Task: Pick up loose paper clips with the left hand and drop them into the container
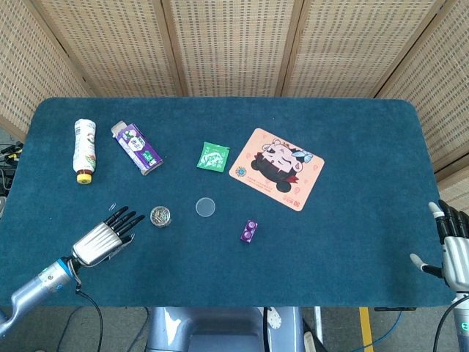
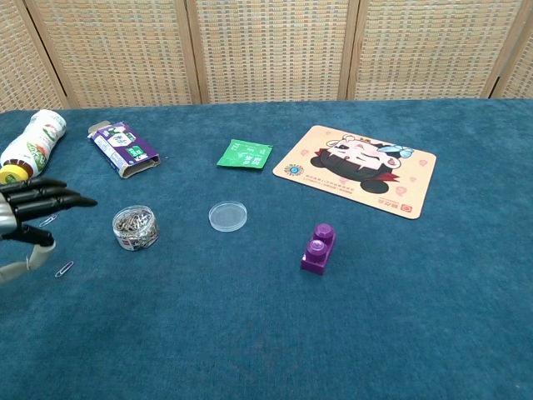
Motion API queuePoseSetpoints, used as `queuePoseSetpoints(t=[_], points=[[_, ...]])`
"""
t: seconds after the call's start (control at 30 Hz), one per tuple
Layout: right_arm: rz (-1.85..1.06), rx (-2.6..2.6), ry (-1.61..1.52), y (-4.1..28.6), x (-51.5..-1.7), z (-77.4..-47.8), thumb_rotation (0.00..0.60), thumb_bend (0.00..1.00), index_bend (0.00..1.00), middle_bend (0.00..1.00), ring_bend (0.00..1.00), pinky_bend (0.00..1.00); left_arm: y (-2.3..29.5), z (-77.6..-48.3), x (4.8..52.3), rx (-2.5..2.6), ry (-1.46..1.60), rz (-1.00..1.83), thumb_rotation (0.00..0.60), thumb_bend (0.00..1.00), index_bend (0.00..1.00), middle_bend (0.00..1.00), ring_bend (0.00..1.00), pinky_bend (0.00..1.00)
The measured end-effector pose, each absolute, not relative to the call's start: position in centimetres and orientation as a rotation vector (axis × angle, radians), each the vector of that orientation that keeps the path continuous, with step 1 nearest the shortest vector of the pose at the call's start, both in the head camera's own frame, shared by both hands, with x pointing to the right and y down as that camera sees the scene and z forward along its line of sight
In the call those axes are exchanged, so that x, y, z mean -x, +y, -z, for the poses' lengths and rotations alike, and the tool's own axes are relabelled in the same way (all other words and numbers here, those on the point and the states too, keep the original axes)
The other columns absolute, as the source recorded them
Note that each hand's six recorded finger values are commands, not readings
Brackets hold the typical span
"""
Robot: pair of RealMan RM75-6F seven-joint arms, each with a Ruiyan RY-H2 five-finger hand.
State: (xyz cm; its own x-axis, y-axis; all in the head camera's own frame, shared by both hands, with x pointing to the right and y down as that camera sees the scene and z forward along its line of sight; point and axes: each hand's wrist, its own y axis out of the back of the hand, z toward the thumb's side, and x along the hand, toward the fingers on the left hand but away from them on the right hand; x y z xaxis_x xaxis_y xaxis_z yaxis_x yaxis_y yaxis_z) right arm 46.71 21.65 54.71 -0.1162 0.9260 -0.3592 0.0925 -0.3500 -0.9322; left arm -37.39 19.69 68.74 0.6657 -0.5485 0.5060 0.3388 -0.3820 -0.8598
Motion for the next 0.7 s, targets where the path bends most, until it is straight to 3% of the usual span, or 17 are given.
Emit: queuePoseSetpoints(t=[0.27,0.7], points=[[-1.547,1.468,-1.162,21.6,-46.7,-54.8,0.6,0.0,0.02,0.0,0.0,0.0,15.2,-67.4,35.5,1.697,0.294,0.953,0.6,0.48,0.78,0.0,0.0,0.0],[-1.558,1.467,-1.164,21.6,-46.9,-55.0,0.6,0.0,0.02,0.0,0.0,0.0,12.4,-70.4,31.8,1.786,0.412,1.048,0.6,0.48,0.78,0.0,0.0,0.0]])
